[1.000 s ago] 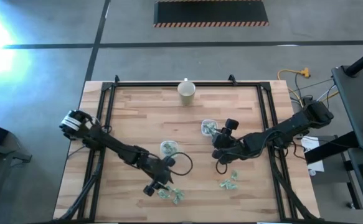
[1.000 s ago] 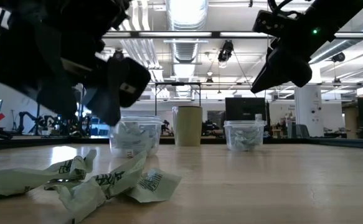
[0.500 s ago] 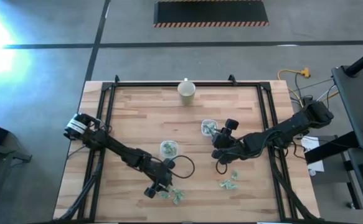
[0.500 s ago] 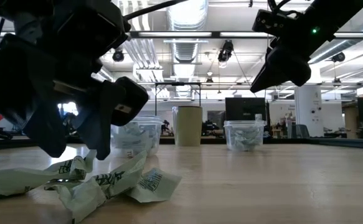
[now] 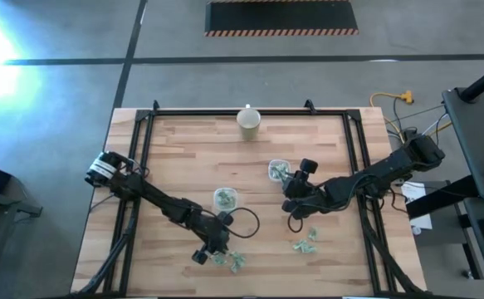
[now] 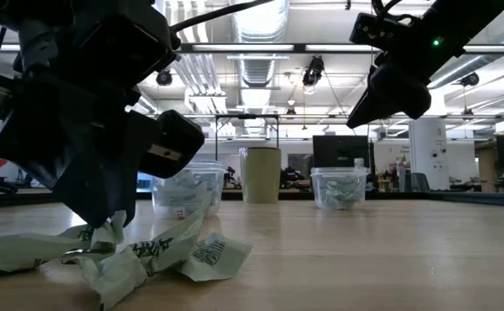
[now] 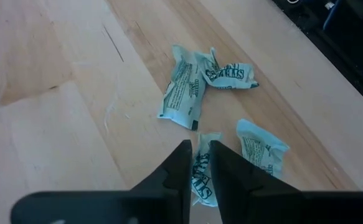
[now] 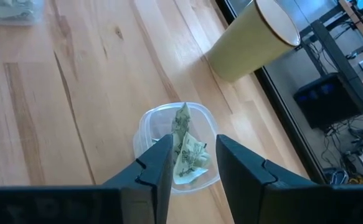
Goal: Pick and place Stevia / Truvia into bins
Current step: Put the green stevia packet into the left transparent container
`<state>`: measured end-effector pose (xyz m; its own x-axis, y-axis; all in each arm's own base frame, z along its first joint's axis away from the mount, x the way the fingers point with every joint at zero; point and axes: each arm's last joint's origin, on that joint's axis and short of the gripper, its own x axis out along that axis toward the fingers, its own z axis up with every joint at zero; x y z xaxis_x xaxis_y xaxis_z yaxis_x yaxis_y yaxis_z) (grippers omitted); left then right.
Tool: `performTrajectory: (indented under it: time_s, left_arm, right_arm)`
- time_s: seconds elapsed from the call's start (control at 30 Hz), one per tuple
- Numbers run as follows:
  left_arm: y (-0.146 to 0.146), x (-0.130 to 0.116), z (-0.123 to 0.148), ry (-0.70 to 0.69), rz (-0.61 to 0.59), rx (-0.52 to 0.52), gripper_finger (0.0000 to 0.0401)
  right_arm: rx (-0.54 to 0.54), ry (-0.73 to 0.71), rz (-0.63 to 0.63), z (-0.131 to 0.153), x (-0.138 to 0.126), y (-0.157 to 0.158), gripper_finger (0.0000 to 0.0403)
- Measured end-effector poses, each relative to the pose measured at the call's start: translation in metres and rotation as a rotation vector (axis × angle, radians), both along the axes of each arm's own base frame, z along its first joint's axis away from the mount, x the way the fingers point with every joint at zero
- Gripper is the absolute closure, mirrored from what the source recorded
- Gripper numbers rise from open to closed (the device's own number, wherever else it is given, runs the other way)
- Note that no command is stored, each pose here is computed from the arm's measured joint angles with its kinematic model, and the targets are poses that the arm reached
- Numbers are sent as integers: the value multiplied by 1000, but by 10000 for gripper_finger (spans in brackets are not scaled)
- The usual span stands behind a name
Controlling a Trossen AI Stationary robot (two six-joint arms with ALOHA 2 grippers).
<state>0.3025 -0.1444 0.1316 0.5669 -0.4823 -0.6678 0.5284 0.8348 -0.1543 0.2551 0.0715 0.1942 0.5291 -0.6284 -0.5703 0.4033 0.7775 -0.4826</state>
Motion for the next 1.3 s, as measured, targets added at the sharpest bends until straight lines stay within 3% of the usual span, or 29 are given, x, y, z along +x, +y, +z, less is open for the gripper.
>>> performTrajectory:
  time_s: [0.53, 0.67, 0.87, 1.0, 1.1, 1.3]
  left_arm:
    - [1, -2, -8, 17, 8, 15, 369]
    - [1, 0, -10, 9, 25, 31, 394]
    - [3, 0, -4, -23, 46, 84, 400]
    - [7, -3, 17, -112, 70, 147, 400]
    - [14, -8, 41, -210, 129, 261, 401]
    - [37, -33, 93, -347, 412, 475, 401]
  right_arm:
    - [6, -4, 2, 0, 1, 0, 298]
    - [10, -7, 0, 0, 1, 0, 299]
    - [38, -2, 10, -1, 1, 1, 305]
    - [73, 10, 28, -1, 0, 3, 310]
    - [82, 14, 38, -2, 0, 4, 313]
    - [69, 24, 54, -1, 0, 5, 320]
